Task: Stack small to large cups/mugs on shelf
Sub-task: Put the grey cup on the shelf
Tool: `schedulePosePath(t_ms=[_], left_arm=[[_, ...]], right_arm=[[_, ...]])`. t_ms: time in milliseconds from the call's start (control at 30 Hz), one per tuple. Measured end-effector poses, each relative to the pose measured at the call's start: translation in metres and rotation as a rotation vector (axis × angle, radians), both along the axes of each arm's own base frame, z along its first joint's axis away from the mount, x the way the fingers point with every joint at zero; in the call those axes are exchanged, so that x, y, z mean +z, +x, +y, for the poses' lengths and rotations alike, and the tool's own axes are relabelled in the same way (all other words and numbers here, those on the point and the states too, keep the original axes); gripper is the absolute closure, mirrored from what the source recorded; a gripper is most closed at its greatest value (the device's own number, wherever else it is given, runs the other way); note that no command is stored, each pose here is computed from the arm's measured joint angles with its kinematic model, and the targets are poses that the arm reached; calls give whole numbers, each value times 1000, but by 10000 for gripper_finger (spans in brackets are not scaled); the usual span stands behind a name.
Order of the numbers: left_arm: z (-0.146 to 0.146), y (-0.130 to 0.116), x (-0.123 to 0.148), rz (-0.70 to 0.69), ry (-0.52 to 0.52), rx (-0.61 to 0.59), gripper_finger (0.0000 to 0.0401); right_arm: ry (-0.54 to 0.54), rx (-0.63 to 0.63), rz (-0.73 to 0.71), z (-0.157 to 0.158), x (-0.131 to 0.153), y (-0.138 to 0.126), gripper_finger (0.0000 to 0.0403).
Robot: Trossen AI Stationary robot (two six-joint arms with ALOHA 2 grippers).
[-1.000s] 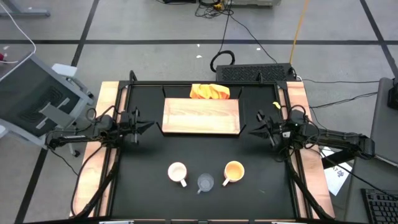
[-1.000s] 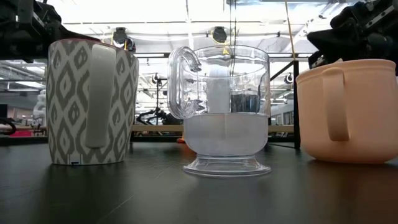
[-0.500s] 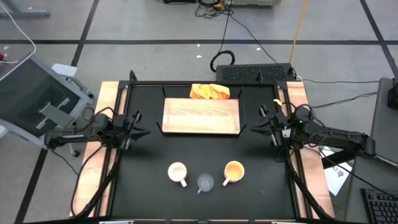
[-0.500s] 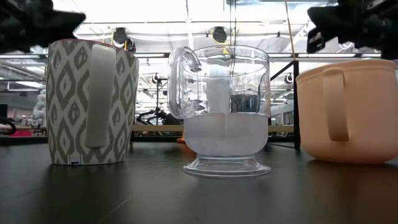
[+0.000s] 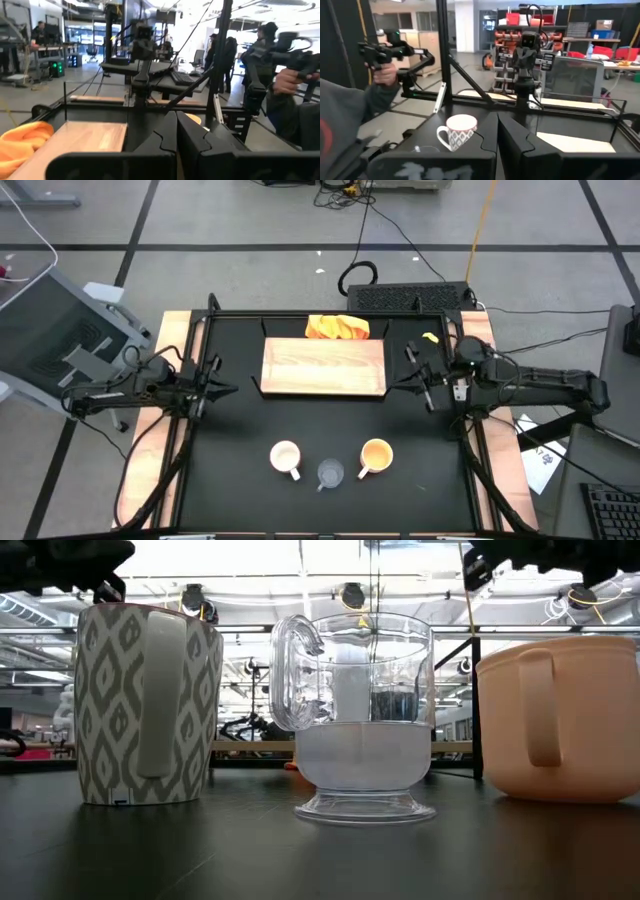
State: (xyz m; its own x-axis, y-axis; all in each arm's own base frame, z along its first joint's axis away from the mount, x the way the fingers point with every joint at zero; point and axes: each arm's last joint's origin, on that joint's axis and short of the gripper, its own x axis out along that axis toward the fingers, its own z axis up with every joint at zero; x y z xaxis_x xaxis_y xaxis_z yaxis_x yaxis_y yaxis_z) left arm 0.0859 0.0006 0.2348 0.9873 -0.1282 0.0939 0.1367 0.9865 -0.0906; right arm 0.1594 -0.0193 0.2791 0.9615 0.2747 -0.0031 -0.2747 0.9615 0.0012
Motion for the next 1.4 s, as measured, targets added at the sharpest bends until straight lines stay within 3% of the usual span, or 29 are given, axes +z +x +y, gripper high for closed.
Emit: schedulePosePath(t_ms=[600, 1067, 1400], left_arm=[[1, 2, -1, 14, -36, 25, 398], [1, 2, -1, 13, -28, 25, 398], [1, 2, -1, 13, -26, 26, 398]], right_arm=[[-110, 1, 101, 36, 21, 69, 403], [-77, 61, 20, 54, 13, 96, 403], [-65, 80, 42, 63, 19, 135, 403]])
